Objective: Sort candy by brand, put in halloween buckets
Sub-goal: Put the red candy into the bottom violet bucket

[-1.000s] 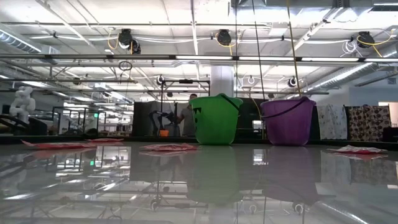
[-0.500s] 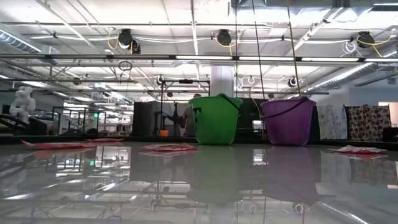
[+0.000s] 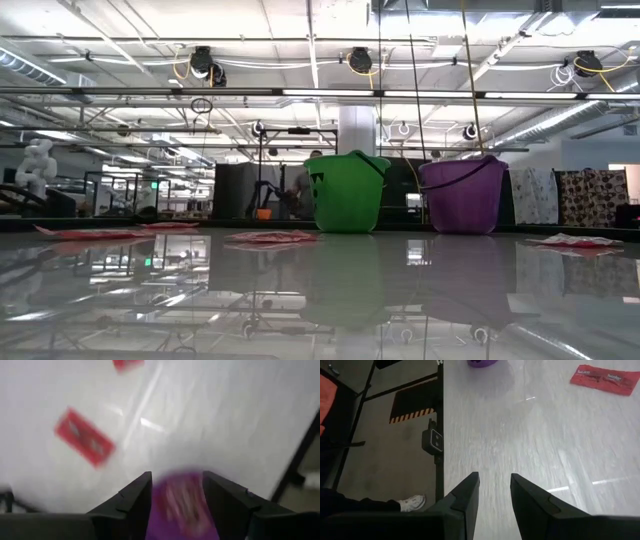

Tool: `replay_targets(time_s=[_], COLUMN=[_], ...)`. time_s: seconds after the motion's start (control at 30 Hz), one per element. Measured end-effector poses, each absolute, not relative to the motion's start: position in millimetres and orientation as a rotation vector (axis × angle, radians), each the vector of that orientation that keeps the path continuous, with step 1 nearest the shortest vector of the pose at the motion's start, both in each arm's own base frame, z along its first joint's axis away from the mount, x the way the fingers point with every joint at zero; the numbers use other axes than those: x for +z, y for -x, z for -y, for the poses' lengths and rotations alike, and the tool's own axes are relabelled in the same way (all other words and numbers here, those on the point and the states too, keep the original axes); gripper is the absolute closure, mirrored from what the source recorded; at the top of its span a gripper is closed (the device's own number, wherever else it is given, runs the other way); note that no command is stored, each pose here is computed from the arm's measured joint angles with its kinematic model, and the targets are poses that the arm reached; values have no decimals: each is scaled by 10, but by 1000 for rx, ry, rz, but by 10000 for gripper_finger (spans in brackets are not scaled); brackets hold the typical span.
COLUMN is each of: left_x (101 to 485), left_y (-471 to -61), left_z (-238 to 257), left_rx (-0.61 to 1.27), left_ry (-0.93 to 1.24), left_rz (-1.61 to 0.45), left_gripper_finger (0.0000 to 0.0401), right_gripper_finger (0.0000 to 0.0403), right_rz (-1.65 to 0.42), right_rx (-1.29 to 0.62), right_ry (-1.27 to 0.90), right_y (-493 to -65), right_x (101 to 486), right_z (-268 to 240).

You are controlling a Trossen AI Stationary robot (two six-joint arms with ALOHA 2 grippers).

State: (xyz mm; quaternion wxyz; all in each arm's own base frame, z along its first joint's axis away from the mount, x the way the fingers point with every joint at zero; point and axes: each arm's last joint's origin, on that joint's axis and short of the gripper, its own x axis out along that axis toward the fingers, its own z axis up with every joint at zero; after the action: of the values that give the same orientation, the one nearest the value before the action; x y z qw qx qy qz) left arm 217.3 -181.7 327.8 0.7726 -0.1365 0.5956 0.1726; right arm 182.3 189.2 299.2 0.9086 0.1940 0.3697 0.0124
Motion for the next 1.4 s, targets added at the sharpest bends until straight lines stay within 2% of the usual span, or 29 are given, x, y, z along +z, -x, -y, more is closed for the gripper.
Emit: replay_targets(time_s=[0.23, 0.3, 0.57, 0.7, 0.83, 0.93, 1.03, 1.4], left_x=[3335, 3324, 3185, 2989, 2605, 2301, 2078, 1634], left_y=[-2535, -2638, -2759, -2768, -2649, -2546, -2498, -2483], left_z=[1564, 1440, 533, 74, -224, -306, -316, -308], left_rx=[389, 420, 719, 759, 762, 733, 734, 787], left_ry=[190, 187, 301, 388, 510, 566, 579, 653], left_rz=[-1054, -1045, -1280, -1410, -1590, -1679, -1678, -1499], left_gripper_finger=[218, 218, 218, 218, 218, 218, 218, 218], right_gripper_finger=[298, 298, 298, 298, 298, 298, 298, 298], right_rz=[-771, -775, -797, -798, -806, -827, -853, -952], right_rx=[21, 16, 10, 3, -5, -3, -9, -81], right_ry=[-430, -453, -518, -534, -558, -559, -531, -491], right_y=[-1823, -1820, -1816, -1816, -1801, -1774, -1780, -1910], right_x=[2990, 2991, 2988, 2987, 2967, 2913, 2818, 2429], right_z=[-1894, -1896, -1903, -1904, -1940, -2022, -2107, -2319])
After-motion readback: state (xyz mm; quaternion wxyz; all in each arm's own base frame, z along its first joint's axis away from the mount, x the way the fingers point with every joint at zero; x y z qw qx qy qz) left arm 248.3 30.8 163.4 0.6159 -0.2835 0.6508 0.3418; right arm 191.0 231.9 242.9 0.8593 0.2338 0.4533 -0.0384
